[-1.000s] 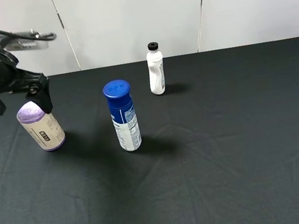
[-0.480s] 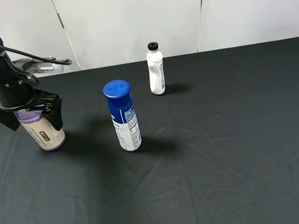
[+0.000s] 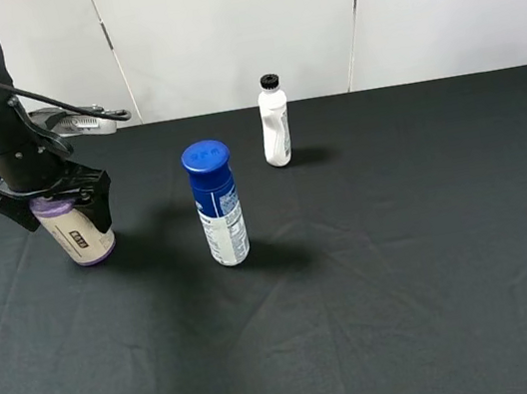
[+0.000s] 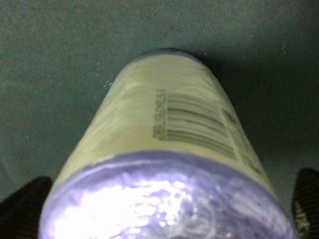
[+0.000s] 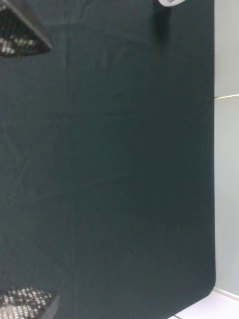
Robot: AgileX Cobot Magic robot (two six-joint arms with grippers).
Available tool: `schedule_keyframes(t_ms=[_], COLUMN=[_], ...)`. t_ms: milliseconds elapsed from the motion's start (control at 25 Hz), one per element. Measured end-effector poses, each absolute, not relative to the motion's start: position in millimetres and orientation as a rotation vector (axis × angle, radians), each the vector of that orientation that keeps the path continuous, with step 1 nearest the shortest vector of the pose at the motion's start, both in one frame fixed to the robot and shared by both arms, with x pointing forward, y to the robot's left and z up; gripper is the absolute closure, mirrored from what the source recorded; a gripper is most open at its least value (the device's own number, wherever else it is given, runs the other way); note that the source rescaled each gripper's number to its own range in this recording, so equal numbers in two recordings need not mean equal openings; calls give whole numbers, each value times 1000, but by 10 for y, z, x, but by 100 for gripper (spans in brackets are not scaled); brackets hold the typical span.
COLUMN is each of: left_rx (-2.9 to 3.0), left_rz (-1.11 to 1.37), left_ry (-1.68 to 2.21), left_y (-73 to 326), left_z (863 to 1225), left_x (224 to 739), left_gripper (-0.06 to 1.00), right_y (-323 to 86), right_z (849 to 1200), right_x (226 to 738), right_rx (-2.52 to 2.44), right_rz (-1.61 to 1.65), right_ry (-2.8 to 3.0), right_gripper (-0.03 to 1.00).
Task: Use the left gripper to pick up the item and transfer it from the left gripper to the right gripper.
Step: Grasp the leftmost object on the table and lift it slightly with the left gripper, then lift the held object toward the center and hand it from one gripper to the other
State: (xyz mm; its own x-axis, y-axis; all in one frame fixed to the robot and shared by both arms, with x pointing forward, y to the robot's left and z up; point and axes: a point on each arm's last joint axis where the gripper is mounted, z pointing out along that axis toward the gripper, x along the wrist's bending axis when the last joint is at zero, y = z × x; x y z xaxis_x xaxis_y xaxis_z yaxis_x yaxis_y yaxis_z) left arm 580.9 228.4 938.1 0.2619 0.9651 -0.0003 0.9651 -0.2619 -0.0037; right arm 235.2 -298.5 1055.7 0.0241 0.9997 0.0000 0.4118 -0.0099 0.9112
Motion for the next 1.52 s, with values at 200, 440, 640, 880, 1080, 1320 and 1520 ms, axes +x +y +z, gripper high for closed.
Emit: schedule_keyframes(t_ms=[200,440,640,880,1080,1320,1520], left_rx=[-2543,-2595,-2599,-2640,-2655,-2707,-2763], left_rz=[-12,-12,-15,-94,-157,-218,-173], left_ry=[-1844,-1769,-1768,-1796,-1861,-1943,-2026], left_y=[2288,2288,2288,2270,2269,2269,2225], left_z=[9382,9382,9390,9760,10229,10649,10862], left_x=[5818,5818,5818,5904,5883,5722,5584], left_gripper=[94,94,94,94,94,94,94], right_y=[-2985,-2985,-2985,-2985,-2985,-2985,-2985], right_z=[10557,10557,10557,10557,10557,10557,10557], right_x=[2352,2352,2352,2352,2352,2352,2352], right_rx=[1530,1530,1530,1530,1530,1529,1529], right_rz=[964,964,964,964,964,964,964], right_ry=[1493,1493,1493,1493,1493,1492,1492], right_gripper=[-3,-3,-3,-3,-3,-3,-3])
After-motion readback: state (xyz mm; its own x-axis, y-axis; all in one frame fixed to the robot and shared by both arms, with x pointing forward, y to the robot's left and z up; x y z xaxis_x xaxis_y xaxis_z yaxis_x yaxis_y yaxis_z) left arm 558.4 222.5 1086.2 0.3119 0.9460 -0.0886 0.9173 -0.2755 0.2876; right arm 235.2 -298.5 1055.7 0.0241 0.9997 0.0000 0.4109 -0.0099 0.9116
